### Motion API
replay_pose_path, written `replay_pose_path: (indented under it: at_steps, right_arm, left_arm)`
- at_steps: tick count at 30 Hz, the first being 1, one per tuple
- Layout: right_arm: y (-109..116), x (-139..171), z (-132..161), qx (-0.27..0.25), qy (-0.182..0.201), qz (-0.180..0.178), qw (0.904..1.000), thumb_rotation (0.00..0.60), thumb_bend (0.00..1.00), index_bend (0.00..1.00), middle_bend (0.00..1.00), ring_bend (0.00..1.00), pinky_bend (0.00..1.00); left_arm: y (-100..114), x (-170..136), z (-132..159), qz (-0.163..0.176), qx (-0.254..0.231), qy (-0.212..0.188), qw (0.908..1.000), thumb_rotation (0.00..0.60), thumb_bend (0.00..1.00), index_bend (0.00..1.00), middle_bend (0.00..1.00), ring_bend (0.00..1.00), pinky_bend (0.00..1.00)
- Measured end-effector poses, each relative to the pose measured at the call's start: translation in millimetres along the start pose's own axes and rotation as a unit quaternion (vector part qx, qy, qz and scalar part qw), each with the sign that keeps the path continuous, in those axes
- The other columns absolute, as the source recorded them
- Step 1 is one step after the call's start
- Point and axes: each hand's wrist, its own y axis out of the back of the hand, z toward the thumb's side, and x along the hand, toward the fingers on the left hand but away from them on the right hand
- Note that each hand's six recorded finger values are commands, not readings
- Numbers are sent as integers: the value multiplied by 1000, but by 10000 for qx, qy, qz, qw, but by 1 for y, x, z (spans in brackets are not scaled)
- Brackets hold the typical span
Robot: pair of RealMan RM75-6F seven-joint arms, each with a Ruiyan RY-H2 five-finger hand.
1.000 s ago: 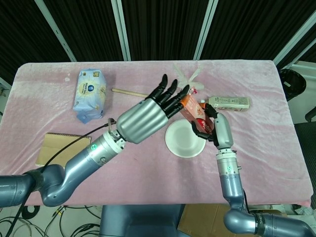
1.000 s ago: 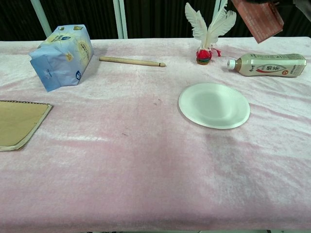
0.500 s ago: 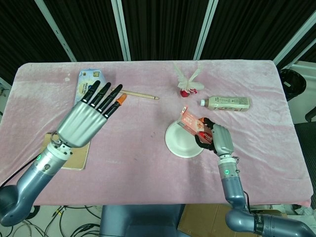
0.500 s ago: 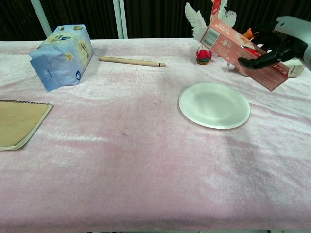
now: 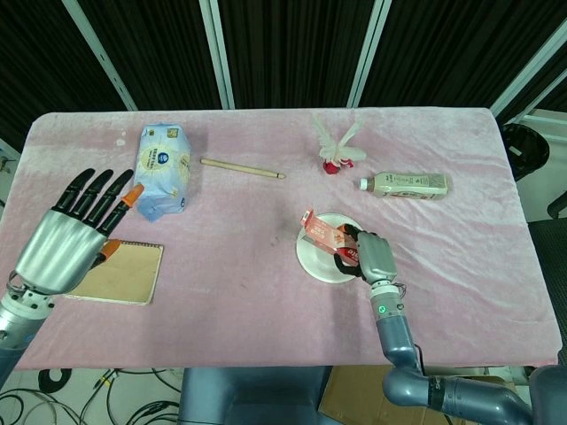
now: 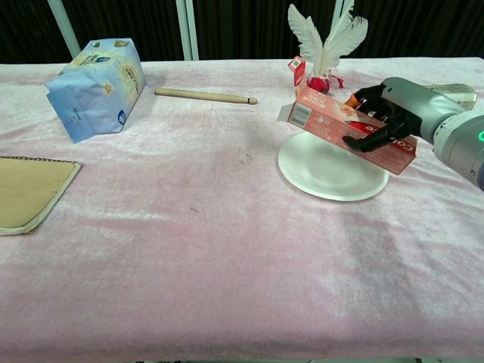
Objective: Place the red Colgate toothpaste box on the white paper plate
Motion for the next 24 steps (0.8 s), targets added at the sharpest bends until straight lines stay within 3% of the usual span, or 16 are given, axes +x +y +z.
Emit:
replay_pose_path:
  at_steps: [2,6,9,18,24]
  right_arm:
    - [-5,-2,-1,116,-16,38,9999,600,400,435,366,312,238]
    - [-11,-3,-2,298,-44,118,9995,600,306,234,185,114,130]
    - [-12,-3,-2,372,-46,112,9992,600,280,110,83,16,105]
    - [-2,5,-1,421,59,3,9991,600,273,33,25,0,93]
    - [36,28,-3,813,469,-364,9949,600,259,6,0,0,76]
  left_arm:
    - [-4,-8,-7,-54,-49,85,9999,600,65,99,51,83,150]
    - [-14,-22,-19,-209,-153,267,9993,600,62,99,44,77,140]
    - [-19,-27,-22,-284,-274,370,9985,600,61,99,43,76,134]
    - [-33,-49,-16,-472,-752,651,9939,600,61,99,44,76,123]
    - [-52,-81,-15,-573,-1103,1022,9870,600,55,80,19,51,78]
